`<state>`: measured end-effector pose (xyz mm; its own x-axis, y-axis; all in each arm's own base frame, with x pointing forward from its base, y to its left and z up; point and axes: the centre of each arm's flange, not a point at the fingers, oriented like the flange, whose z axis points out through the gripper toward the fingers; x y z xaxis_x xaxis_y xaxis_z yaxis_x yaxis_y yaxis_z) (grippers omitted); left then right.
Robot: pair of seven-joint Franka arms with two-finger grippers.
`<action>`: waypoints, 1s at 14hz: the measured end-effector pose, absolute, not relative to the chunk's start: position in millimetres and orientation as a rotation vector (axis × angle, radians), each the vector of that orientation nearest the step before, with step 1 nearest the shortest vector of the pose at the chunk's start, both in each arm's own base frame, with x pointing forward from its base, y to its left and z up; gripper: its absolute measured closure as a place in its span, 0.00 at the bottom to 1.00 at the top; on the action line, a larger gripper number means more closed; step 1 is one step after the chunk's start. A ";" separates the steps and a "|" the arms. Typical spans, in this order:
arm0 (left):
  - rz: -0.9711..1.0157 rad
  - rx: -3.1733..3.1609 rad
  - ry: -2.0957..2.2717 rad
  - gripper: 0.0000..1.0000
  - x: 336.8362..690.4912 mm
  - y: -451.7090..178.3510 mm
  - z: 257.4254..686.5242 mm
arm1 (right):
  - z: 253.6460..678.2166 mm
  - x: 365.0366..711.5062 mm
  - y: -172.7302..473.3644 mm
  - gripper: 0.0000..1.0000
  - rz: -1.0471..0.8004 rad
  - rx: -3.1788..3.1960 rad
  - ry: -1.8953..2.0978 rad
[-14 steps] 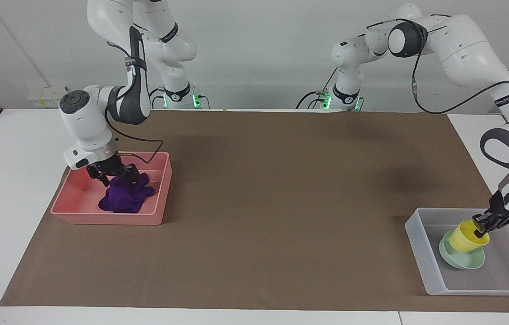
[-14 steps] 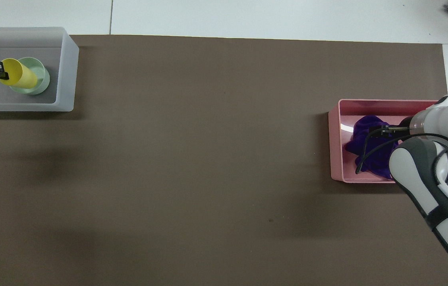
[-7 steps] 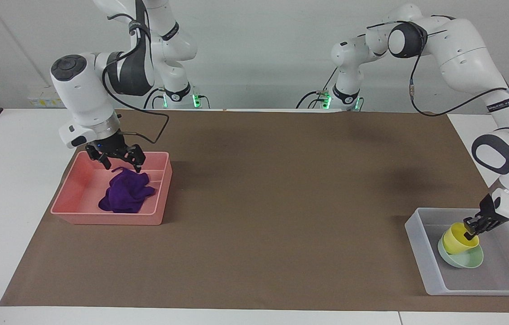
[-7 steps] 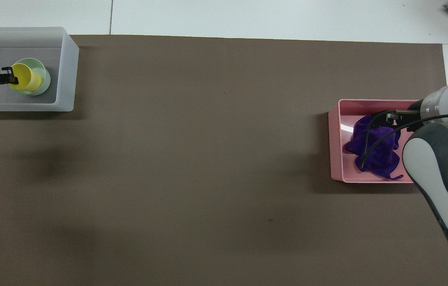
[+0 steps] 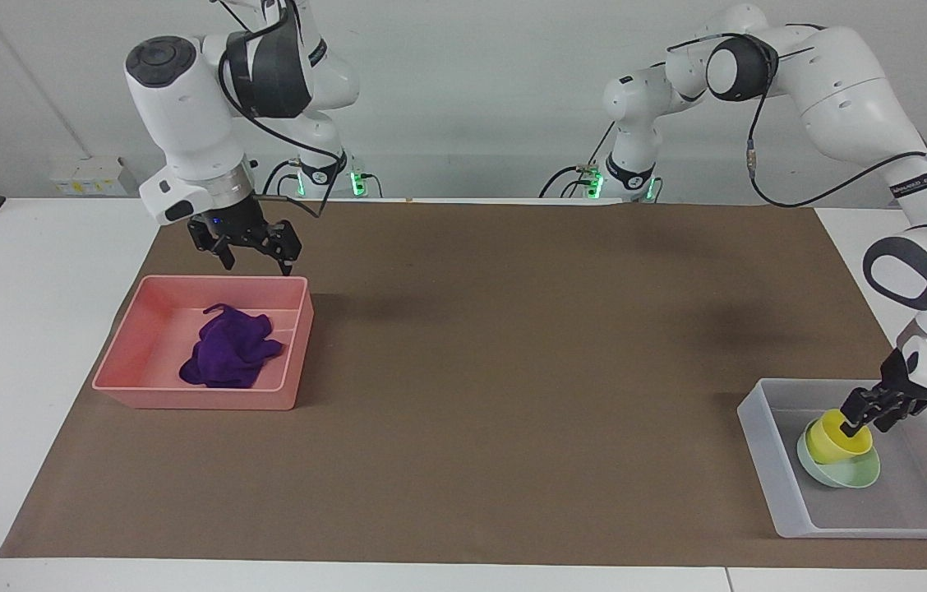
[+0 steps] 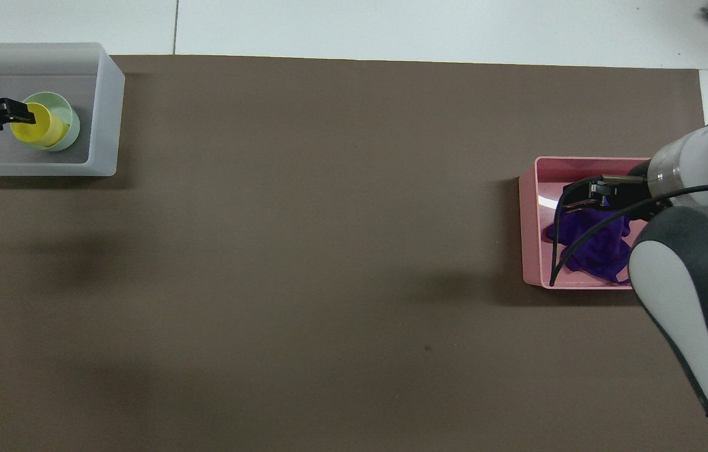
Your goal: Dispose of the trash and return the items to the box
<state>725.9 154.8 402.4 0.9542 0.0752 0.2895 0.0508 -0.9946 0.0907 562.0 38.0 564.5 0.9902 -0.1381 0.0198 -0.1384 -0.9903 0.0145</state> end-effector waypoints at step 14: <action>0.363 3.079 -0.294 0.00 550.9 -29.2 551.1 | 629.5 544.4 2.7 0.00 -0.078 3.114 -0.175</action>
